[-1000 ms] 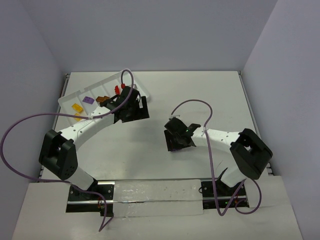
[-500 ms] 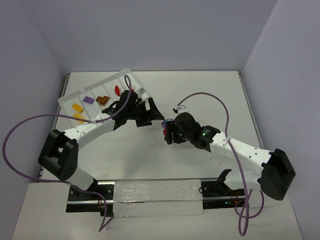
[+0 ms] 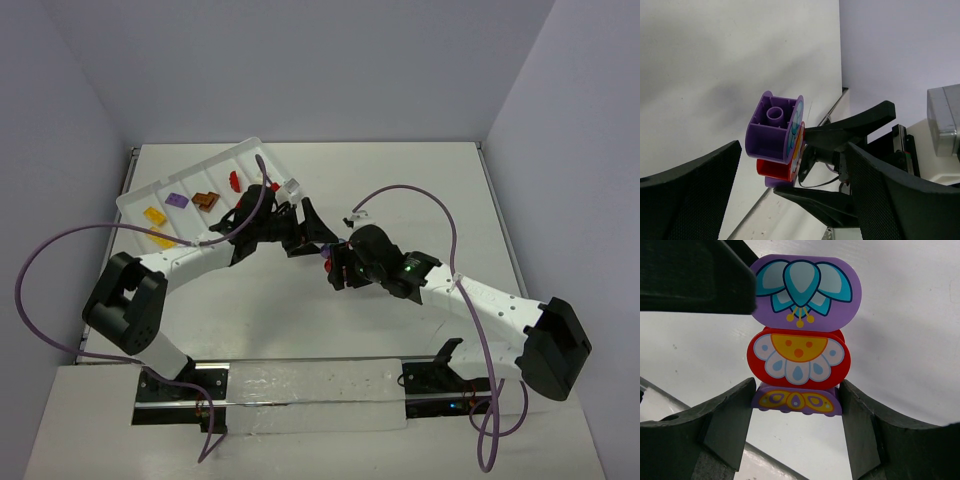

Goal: Sort the legos into containers by color

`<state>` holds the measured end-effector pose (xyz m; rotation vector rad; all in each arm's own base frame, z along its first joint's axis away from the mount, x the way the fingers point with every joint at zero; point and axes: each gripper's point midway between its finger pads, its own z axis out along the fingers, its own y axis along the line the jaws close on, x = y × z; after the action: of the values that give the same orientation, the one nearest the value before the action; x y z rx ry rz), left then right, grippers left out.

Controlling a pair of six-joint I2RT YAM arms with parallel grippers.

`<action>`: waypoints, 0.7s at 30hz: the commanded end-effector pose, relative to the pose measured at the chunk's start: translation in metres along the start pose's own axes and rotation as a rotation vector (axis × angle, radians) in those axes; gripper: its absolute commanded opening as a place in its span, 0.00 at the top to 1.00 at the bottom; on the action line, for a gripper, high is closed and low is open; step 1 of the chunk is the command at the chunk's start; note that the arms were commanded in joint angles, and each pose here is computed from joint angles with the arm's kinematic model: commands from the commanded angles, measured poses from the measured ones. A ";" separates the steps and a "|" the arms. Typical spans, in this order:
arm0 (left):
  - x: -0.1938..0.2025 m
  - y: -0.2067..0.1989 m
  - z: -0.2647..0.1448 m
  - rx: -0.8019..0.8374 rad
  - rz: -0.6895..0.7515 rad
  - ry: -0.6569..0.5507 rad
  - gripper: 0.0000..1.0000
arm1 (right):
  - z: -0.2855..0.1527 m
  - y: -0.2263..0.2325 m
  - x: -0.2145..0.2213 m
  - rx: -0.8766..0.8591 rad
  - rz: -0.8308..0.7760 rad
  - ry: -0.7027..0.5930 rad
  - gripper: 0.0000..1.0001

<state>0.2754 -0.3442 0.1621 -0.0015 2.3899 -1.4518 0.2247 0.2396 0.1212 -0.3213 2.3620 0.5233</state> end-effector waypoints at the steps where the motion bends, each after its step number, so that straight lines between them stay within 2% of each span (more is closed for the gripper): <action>1: 0.001 -0.005 0.007 0.053 0.008 0.031 0.12 | -0.009 0.013 -0.019 -0.048 -0.009 -0.064 0.66; 4: 0.005 0.002 0.010 0.043 -0.004 0.044 0.17 | -0.009 0.015 -0.022 -0.052 -0.013 -0.068 0.66; 8: 0.006 -0.001 0.009 0.070 -0.013 0.033 0.30 | -0.008 0.016 -0.021 -0.051 -0.017 -0.062 0.66; 11: 0.005 -0.001 0.009 0.073 -0.018 0.027 0.51 | -0.007 0.015 -0.019 -0.049 -0.015 -0.059 0.66; 13: 0.004 -0.001 0.009 0.070 -0.027 0.019 0.74 | -0.005 0.014 -0.018 -0.045 -0.013 -0.054 0.66; 16: 0.001 0.001 0.007 0.060 -0.038 0.006 0.97 | -0.001 0.010 -0.012 -0.031 -0.013 -0.042 0.67; 21: -0.012 0.016 0.004 -0.004 -0.090 -0.061 1.00 | 0.008 -0.003 0.004 0.022 -0.014 -0.002 0.68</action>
<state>0.2724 -0.3457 0.1416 -0.0449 2.4305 -1.5019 0.2246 0.2421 0.1200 -0.3245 2.3644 0.5343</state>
